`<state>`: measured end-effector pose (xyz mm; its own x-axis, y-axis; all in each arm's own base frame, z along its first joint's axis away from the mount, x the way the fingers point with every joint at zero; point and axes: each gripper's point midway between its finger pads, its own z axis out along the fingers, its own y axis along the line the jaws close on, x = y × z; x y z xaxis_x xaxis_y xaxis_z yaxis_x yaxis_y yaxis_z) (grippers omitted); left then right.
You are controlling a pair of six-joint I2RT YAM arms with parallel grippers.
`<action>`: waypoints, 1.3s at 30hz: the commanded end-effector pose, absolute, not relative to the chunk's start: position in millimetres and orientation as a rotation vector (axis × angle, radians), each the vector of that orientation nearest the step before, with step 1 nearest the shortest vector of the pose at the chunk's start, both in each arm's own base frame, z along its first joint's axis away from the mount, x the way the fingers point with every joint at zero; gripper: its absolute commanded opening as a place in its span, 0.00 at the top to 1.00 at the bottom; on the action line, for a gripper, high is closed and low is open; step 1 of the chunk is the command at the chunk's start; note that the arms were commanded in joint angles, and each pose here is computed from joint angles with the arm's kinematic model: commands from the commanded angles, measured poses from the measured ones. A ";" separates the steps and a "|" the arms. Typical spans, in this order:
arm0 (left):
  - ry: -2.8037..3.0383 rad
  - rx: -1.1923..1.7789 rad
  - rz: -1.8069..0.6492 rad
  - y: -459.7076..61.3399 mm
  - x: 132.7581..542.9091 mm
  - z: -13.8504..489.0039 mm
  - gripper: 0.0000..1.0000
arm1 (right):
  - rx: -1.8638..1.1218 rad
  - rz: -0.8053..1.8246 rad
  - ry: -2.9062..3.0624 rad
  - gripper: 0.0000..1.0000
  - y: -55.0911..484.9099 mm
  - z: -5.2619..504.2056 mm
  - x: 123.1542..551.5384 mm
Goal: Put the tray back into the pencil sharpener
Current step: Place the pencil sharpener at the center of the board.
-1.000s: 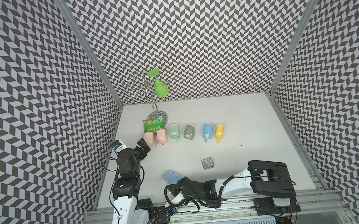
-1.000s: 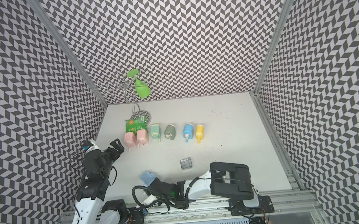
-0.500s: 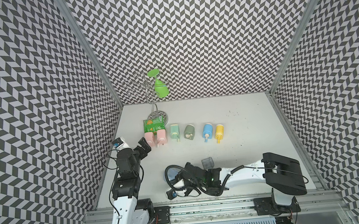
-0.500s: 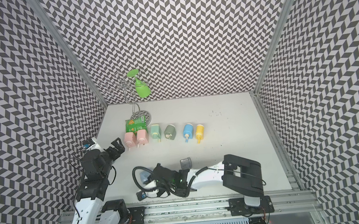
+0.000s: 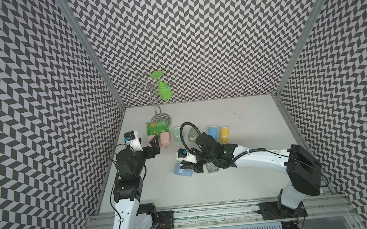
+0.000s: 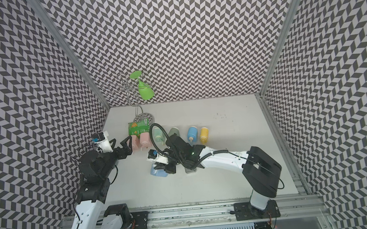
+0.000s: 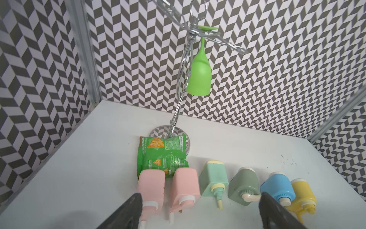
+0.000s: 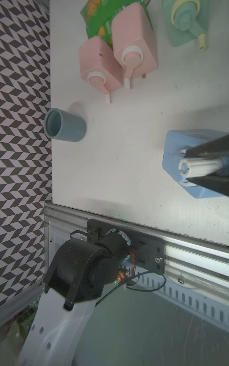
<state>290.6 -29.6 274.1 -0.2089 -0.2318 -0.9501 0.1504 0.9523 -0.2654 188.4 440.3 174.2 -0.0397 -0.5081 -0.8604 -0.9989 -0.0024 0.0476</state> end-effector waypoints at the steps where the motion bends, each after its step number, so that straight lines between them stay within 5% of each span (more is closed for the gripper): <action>1: 1.689 0.068 -0.432 -51.9 286.4 294.2 0.09 | -1.443 1.121 1.720 1.00 431.4 212.2 188.2; 10: 1.586 0.400 -0.659 -112.9 256.7 305.7 0.11 | -1.445 1.140 1.970 1.00 389.2 194.3 207.8; 22: 1.372 1.041 -0.658 -177.8 184.7 280.2 0.04 | -1.537 1.099 2.059 1.00 359.0 182.8 207.9; 39: 1.384 0.634 -0.451 -131.0 203.1 338.5 0.00 | -1.677 1.086 2.260 0.94 386.9 121.3 191.8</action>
<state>201.0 -142.3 317.9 0.1173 0.0963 -0.9884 0.6975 0.7005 0.1510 189.2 376.5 114.8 -0.3987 -0.7835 -0.4767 -0.8637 0.1460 0.4825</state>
